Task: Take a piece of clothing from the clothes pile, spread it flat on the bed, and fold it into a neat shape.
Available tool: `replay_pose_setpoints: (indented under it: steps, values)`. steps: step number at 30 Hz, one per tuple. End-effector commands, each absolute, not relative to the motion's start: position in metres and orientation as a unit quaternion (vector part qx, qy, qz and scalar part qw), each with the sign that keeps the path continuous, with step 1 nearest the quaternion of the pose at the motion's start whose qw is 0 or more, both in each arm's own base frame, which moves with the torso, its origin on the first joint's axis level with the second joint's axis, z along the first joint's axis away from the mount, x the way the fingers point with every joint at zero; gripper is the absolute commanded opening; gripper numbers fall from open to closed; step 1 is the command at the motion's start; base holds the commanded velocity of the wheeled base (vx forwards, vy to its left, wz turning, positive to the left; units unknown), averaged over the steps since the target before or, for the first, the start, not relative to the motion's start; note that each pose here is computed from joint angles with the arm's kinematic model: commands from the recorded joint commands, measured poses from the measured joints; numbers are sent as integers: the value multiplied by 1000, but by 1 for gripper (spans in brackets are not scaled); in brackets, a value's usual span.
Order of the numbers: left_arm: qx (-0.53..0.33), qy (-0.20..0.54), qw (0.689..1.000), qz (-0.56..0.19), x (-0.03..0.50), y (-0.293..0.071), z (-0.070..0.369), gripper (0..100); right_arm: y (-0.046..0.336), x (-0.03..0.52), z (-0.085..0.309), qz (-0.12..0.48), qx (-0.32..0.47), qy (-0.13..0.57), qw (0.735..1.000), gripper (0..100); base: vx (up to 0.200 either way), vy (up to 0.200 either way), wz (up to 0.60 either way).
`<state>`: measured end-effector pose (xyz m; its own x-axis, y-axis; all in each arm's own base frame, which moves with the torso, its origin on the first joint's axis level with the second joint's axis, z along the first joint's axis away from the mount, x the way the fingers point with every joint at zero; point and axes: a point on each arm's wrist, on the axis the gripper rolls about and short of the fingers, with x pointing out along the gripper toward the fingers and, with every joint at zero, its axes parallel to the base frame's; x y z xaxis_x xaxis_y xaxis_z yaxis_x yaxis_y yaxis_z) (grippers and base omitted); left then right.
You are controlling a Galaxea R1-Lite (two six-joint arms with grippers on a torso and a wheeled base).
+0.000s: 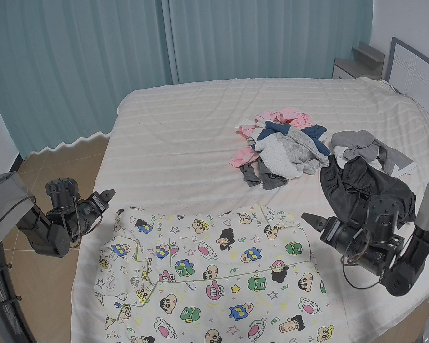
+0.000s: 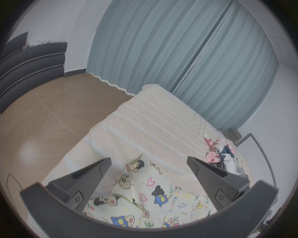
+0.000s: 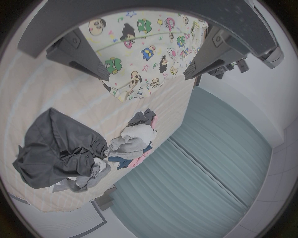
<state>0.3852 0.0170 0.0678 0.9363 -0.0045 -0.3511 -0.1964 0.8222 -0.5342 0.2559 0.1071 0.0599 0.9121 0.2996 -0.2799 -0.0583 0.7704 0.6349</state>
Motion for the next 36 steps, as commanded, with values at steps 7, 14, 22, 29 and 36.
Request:
replay_pose_setpoints:
  steps: [7, 14, 22, 29, 36]
  values:
    - [-466, 242, 851, -11, 300, 10, 86, 100, 153, 370, 30, 58, 342, 267, 899, 100, 0, 0, 0]
    - [-492, 285, 822, -30, 281, 13, 67, 100, 167, 382, 19, 40, 377, 309, 873, 100, 0, 0, 0]
    - [-496, 291, 816, -56, 274, 12, 45, 100, 171, 388, 14, 33, 400, 309, 862, 100, 0, 0, 0]
    - [-492, 278, 823, -61, 273, 13, 33, 100, 179, 394, 24, 45, 418, 290, 860, 100, 0, 0, 0]
    - [-489, 255, 832, -70, 269, 14, 24, 100, 197, 382, 25, 58, 416, 305, 855, 100, 0, 0, 0]
